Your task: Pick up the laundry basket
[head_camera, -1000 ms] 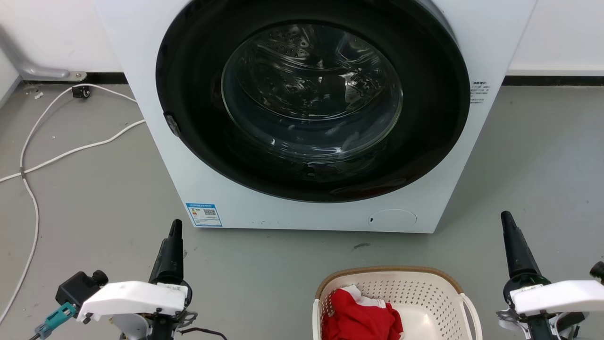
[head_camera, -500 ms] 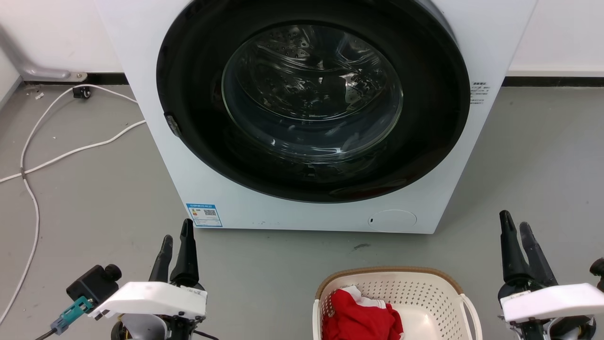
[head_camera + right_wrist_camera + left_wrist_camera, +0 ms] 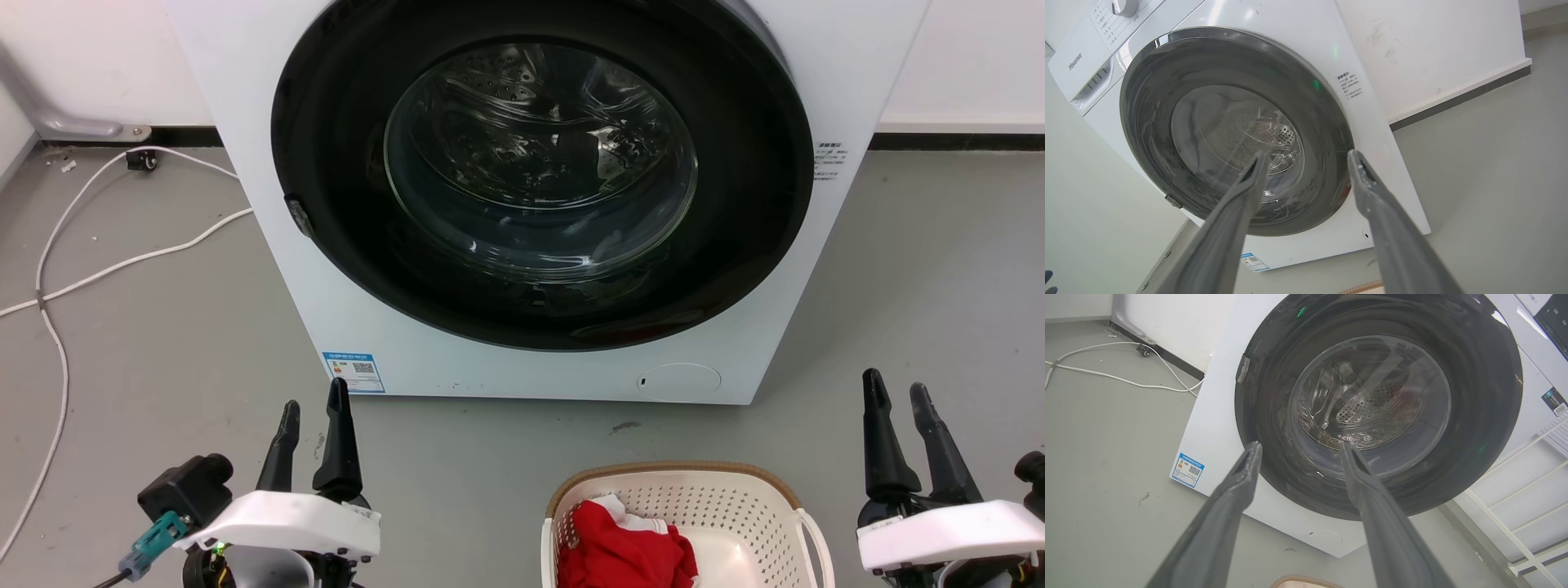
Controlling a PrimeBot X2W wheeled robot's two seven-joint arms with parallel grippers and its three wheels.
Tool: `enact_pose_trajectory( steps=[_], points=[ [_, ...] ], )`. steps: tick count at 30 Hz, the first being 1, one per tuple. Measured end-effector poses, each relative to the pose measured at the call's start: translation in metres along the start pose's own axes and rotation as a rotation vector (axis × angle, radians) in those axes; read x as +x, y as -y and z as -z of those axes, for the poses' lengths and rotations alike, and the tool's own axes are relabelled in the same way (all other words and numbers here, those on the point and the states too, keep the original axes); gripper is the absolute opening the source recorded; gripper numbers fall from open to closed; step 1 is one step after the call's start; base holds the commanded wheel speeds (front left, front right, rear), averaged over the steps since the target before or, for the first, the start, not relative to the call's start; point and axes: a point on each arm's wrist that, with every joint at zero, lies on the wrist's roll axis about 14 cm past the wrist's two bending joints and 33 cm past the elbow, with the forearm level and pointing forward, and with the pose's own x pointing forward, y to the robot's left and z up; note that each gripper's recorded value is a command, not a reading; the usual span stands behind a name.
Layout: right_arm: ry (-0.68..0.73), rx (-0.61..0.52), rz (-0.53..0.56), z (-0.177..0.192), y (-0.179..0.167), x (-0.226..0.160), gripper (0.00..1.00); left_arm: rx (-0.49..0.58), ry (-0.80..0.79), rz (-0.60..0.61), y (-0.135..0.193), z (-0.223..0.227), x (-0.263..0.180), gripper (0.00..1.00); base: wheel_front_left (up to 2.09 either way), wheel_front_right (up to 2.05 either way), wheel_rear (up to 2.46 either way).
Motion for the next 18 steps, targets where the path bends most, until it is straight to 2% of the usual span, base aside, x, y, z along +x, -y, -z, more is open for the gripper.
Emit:
enact_pose_trajectory(
  steps=[18],
  points=[
    [0.049,-0.184,-0.035,-0.011,-0.008,-0.004,1.00,0.201,0.047,0.039,0.013,-0.002,-0.004,1.00,0.00,0.00,0.00]
  ],
)
